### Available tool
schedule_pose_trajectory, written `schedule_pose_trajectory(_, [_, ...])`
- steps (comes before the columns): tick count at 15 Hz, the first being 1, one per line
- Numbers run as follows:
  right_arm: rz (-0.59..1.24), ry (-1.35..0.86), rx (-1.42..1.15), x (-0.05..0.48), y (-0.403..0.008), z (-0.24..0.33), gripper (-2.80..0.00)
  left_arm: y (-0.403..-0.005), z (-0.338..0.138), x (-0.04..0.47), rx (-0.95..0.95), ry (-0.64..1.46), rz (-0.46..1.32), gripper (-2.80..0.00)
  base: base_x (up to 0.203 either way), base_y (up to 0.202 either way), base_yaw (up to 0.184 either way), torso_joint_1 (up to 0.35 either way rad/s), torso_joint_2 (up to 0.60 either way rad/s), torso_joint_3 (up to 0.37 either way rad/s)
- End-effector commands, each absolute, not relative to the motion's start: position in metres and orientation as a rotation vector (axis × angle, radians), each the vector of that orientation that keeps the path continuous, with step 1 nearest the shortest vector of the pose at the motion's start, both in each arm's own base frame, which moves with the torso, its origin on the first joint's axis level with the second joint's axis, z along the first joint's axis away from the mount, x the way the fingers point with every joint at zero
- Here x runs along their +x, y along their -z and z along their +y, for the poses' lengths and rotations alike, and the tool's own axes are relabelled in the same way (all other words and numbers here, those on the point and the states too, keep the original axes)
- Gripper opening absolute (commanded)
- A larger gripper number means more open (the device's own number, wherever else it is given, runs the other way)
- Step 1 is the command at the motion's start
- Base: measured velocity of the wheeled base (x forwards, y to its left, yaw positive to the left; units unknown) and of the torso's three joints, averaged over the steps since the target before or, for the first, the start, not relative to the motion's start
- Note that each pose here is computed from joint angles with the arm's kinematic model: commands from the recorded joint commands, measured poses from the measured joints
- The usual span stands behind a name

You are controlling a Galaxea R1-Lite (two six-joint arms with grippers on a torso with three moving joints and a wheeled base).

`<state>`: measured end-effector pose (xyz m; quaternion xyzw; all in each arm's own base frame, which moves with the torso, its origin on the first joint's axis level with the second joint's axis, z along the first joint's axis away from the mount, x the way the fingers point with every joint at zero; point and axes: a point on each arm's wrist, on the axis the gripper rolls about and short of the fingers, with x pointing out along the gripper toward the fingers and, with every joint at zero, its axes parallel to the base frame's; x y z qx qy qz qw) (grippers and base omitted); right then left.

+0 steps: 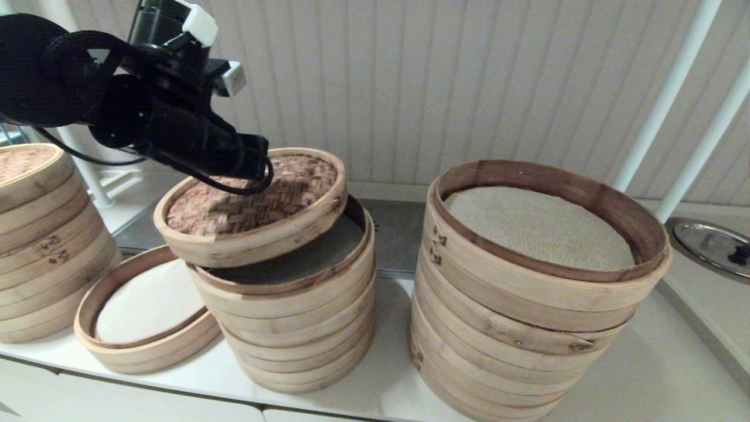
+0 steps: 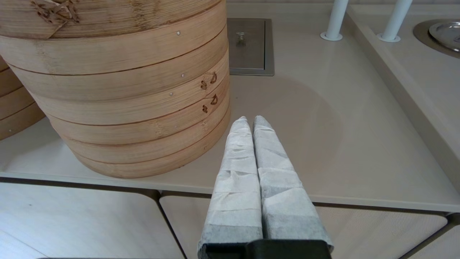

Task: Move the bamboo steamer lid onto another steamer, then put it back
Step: Put the steamer

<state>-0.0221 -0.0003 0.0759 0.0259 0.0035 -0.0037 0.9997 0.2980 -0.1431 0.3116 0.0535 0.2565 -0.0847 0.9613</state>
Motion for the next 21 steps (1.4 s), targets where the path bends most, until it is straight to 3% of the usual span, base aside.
schedule_pose_trajectory(1, [0.008,0.008,0.052,-0.022,-0.076,0.000,-2.80,-0.309,-0.152,0.297,0.122,0.190,0.529,-2.80,0.000,0.000,0.000,0.000,0.00,0.000])
schedule_pose_trajectory(21, [0.009,0.006,0.052,-0.022,-0.075,0.000,-2.80,-0.301,-0.174,0.282,0.175,0.215,0.557,-2.80,0.000,0.000,0.000,0.000,0.00,0.000])
